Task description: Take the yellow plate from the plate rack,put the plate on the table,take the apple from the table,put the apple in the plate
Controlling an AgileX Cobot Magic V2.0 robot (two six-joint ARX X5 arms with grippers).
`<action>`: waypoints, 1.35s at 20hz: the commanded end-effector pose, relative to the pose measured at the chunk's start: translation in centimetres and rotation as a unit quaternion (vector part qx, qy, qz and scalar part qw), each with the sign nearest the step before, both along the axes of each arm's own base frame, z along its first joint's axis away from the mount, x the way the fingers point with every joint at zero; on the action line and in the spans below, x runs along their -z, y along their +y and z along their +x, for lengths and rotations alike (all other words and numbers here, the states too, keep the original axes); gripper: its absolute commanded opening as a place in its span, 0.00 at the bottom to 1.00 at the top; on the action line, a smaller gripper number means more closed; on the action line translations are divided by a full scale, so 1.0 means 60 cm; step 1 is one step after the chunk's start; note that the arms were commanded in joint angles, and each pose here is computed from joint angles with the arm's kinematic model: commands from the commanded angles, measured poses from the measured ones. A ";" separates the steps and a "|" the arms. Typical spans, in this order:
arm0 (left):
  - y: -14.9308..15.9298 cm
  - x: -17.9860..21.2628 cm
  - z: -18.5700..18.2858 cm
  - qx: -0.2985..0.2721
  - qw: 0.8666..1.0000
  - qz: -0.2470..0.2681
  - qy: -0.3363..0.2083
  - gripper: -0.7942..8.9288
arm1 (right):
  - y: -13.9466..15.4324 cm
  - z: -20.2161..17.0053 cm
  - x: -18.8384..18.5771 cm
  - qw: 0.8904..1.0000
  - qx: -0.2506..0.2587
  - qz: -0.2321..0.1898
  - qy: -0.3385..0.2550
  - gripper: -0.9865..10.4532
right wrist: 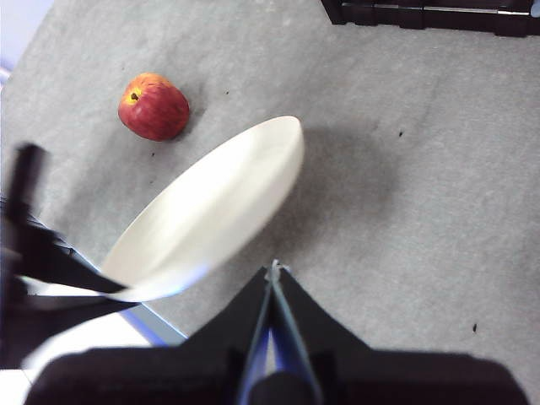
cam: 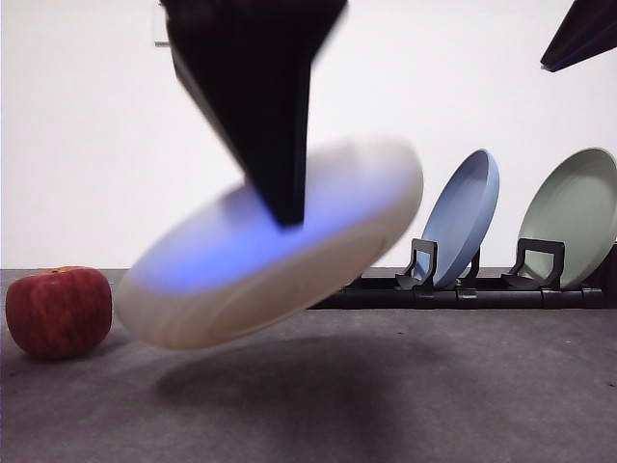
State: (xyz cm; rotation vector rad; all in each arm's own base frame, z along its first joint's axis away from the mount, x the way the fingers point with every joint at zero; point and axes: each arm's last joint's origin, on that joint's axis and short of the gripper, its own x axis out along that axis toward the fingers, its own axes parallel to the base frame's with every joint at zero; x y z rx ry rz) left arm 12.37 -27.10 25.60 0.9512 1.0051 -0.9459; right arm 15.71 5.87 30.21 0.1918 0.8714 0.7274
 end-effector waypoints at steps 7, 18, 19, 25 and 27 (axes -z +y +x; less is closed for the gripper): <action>-0.050 0.102 -0.023 0.033 0.989 0.141 -0.040 0.07 | 0.001 0.001 -0.002 1.000 -0.005 -0.002 -0.008 0.08; -0.053 0.115 -0.020 0.027 0.987 0.154 -0.032 0.08 | 0.000 0.000 -0.001 1.000 -0.006 -0.003 -0.005 0.08; -0.053 0.115 -0.020 0.022 0.987 0.153 -0.032 0.12 | 0.000 0.000 -0.001 1.000 -0.006 -0.003 -0.005 0.08; -0.051 0.103 -0.021 0.021 0.988 0.149 -0.037 0.70 | 0.000 -0.001 0.000 1.000 -0.006 -0.004 -0.002 0.08; -0.050 0.078 -0.023 0.015 0.991 0.123 -0.046 0.70 | 0.000 -0.002 0.001 1.000 -0.010 -0.008 -0.002 0.08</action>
